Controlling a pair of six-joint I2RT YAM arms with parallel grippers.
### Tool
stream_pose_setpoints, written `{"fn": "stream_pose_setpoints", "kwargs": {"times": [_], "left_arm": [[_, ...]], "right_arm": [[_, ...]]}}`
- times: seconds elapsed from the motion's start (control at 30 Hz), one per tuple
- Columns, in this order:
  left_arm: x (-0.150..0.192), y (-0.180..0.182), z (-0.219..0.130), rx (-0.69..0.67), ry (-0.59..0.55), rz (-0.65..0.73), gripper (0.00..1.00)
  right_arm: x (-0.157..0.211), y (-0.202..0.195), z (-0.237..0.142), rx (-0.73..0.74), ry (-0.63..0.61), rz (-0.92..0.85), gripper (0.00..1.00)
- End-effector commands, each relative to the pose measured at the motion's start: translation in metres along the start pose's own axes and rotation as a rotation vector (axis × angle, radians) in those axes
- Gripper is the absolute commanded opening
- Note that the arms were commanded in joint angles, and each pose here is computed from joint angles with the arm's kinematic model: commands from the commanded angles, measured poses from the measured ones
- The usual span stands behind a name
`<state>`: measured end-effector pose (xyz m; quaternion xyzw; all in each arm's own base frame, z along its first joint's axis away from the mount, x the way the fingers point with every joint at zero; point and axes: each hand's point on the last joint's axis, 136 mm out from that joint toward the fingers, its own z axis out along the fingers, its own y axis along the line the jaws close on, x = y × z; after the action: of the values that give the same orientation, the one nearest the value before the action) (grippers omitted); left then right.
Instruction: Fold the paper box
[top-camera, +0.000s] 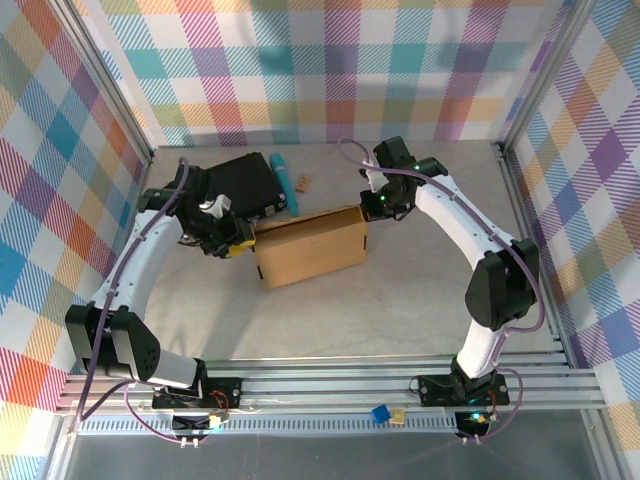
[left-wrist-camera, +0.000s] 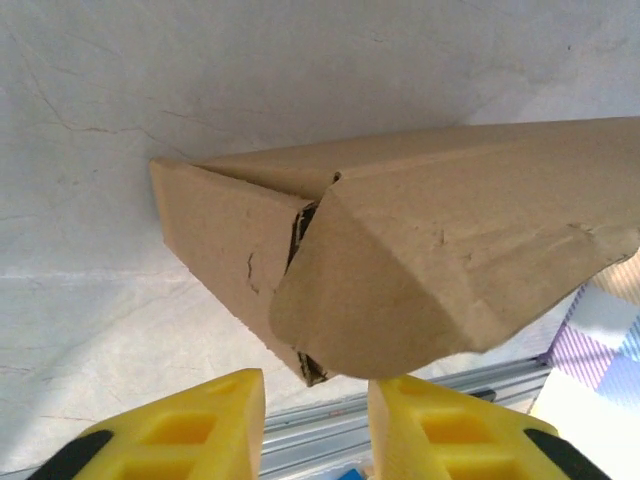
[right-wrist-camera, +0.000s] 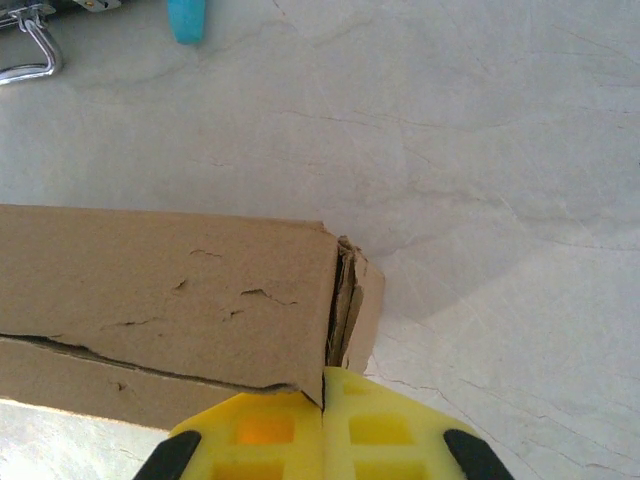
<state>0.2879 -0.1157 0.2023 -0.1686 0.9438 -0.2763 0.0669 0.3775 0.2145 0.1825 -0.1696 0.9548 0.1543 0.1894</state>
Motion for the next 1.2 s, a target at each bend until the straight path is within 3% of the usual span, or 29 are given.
{"fn": "stream_pose_setpoints", "kwargs": {"times": [0.0, 0.2, 0.47, 0.8, 1.17], "left_arm": [[0.000, -0.003, -0.014, -0.004, -0.065, 0.025, 0.35], [-0.016, -0.016, -0.032, 0.004, -0.187, 0.112, 0.39], [-0.013, -0.021, -0.020, -0.075, -0.174, 0.288, 0.41], [-0.038, -0.019, -0.021, -0.153, -0.239, 0.347, 0.45], [-0.045, -0.012, -0.007, -0.230, -0.209, 0.425, 0.34]], "right_arm": [[0.011, -0.008, 0.004, 0.033, 0.052, 0.043, 0.00], [0.011, -0.010, 0.001, 0.048, 0.051, 0.066, 0.00], [0.011, -0.006, -0.002, 0.098, 0.037, 0.111, 0.00], [0.005, 0.000, -0.010, 0.162, -0.002, 0.099, 0.00], [0.002, 0.005, -0.011, 0.167, -0.004, 0.098, 0.00]]}}
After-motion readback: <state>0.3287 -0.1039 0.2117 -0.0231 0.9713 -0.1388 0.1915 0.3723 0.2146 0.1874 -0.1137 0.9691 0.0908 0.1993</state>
